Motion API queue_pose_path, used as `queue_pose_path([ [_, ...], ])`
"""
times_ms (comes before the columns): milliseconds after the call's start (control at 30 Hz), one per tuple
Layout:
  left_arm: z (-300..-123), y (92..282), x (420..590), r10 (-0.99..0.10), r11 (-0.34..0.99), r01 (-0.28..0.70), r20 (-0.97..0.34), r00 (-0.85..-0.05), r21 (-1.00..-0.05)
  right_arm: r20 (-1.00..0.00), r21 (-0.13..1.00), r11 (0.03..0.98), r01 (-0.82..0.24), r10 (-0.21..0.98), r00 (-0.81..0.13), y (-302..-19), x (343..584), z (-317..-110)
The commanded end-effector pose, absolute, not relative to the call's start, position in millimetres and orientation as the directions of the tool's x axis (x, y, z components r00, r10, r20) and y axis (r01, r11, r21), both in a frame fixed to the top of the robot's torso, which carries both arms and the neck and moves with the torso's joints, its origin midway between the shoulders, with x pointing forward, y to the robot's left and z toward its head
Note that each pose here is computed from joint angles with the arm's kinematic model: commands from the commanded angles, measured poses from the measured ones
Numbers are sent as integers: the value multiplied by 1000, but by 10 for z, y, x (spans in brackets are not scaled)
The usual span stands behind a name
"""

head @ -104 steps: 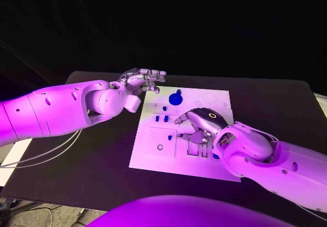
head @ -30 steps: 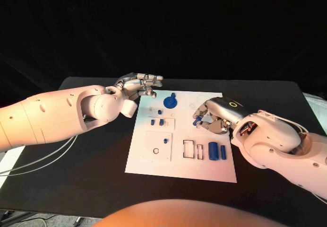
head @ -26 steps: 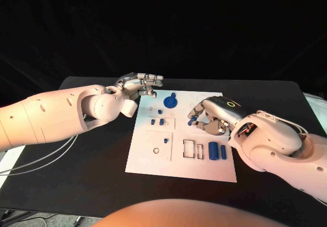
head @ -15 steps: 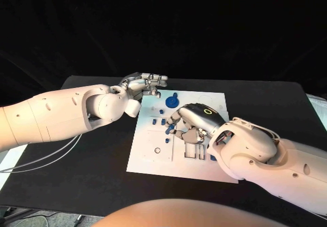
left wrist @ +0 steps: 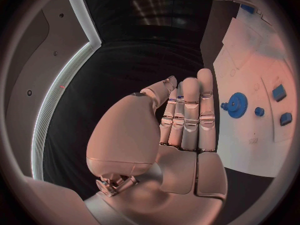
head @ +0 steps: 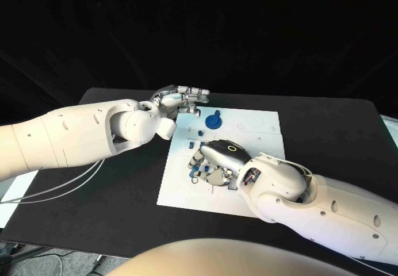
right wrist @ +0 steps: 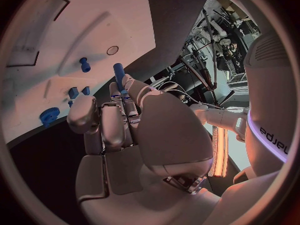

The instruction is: Assemble the parts on the task board

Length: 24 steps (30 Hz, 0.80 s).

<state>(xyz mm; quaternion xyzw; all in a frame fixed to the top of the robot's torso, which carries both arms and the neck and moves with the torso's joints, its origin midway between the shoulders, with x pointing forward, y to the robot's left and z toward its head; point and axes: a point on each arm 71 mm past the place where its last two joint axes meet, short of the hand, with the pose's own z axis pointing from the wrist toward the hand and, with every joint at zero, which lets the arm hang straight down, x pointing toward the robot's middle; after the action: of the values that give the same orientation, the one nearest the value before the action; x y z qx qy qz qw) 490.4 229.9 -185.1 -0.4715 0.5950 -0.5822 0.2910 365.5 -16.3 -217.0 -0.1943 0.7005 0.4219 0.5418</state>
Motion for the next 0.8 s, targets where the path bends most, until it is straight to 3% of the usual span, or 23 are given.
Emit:
queue_pose_path([
  [33,-1834,2275,4901,-891,-131,-209,207,-404,-969,-923,376,551,-745,152,-353,-129,3628,-2203],
  [800,-1836,2268,4905,-889,-131,-210,209,-408,-969,-929,334,595,-731,79,-361,-127,3692,-2340],
])
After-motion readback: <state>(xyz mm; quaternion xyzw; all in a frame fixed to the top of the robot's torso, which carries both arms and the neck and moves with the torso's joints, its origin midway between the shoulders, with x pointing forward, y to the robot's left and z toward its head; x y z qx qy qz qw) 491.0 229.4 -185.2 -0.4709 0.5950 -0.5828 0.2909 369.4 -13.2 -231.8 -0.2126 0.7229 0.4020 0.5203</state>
